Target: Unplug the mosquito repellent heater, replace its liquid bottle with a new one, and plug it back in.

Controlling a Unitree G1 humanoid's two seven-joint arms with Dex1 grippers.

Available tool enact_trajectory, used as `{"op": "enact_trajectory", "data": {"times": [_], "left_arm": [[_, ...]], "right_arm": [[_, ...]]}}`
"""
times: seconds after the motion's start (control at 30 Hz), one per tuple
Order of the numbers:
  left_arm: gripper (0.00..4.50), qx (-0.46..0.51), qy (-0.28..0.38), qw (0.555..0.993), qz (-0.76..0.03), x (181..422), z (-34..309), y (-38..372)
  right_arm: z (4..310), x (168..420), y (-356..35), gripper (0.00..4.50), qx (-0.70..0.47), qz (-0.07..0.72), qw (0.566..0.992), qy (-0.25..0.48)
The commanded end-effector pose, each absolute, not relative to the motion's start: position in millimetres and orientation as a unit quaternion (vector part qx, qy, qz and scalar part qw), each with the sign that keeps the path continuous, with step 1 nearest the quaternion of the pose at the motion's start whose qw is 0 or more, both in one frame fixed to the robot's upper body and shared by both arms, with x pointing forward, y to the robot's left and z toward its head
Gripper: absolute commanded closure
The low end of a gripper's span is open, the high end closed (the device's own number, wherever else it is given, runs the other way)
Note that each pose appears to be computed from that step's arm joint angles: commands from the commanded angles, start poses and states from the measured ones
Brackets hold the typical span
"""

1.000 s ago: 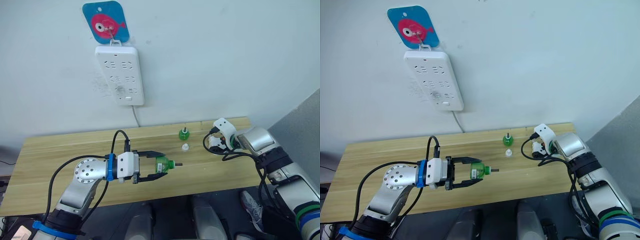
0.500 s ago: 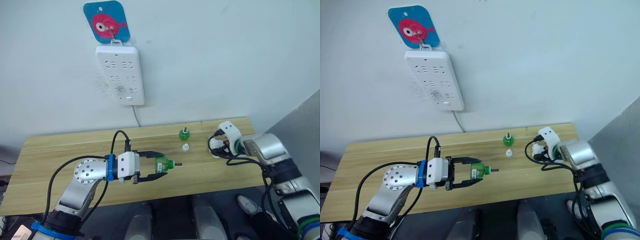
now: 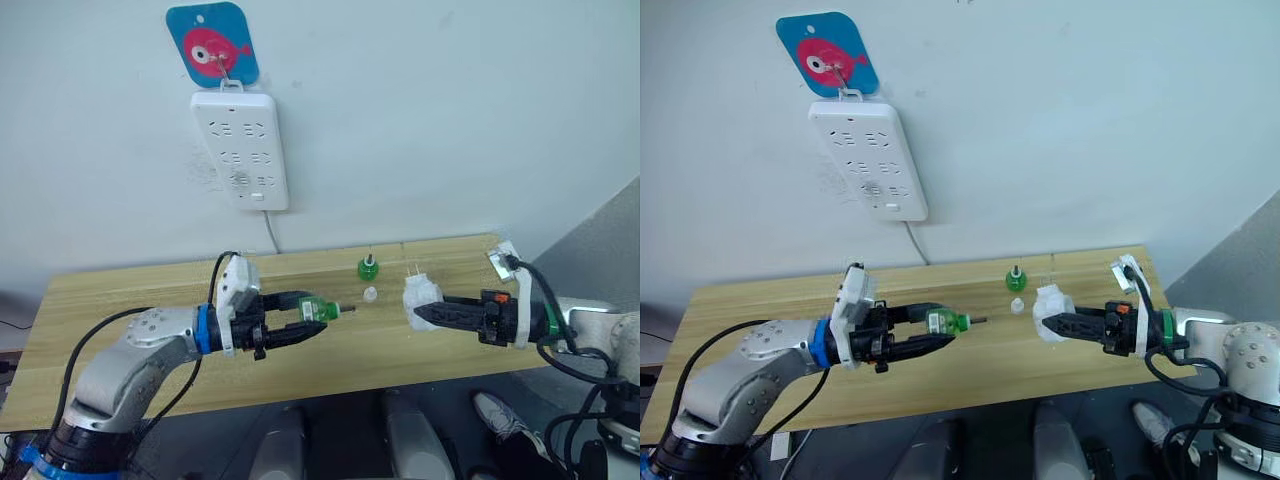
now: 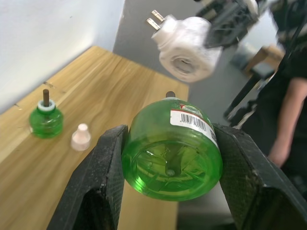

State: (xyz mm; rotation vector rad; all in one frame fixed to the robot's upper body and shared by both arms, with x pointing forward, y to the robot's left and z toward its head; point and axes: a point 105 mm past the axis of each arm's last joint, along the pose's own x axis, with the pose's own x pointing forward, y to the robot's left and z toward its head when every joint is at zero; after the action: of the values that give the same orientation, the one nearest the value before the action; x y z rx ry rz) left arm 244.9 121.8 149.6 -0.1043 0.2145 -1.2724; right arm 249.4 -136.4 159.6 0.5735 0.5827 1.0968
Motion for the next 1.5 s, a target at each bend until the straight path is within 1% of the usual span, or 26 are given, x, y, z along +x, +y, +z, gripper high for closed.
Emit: {"op": "enact_trajectory", "data": {"times": [0.03,0.13,0.27,0.4,0.67,1.0,1.27,1.5], "left_arm": [[2.16,-0.104,0.095,0.786,-0.602,240,172,119],[2.16,-0.126,0.097,0.783,-0.601,239,179,117],[2.16,-0.140,0.099,0.777,-0.606,237,183,112],[2.16,-0.170,0.111,0.756,-0.623,232,187,108],[2.16,-0.167,0.111,0.752,-0.628,237,191,106],[2.16,-0.165,0.125,0.738,-0.643,234,189,104],[2.16,-0.170,0.118,0.740,-0.640,238,191,101],[2.16,-0.168,0.123,0.726,-0.655,232,191,96]], "right_arm": [[179,250,-128,1.53,0.310,0.528,0.757,0.229],[181,247,-123,1.53,0.332,0.518,0.754,0.232],[188,238,-108,1.53,0.361,0.515,0.739,0.240],[189,235,-98,1.53,0.365,0.521,0.734,0.237],[190,230,-90,1.53,0.358,0.540,0.723,0.241],[195,230,-88,1.53,0.361,0.551,0.717,0.230],[197,226,-85,1.53,0.355,0.563,0.710,0.229],[198,223,-79,1.53,0.349,0.572,0.706,0.227]]}}
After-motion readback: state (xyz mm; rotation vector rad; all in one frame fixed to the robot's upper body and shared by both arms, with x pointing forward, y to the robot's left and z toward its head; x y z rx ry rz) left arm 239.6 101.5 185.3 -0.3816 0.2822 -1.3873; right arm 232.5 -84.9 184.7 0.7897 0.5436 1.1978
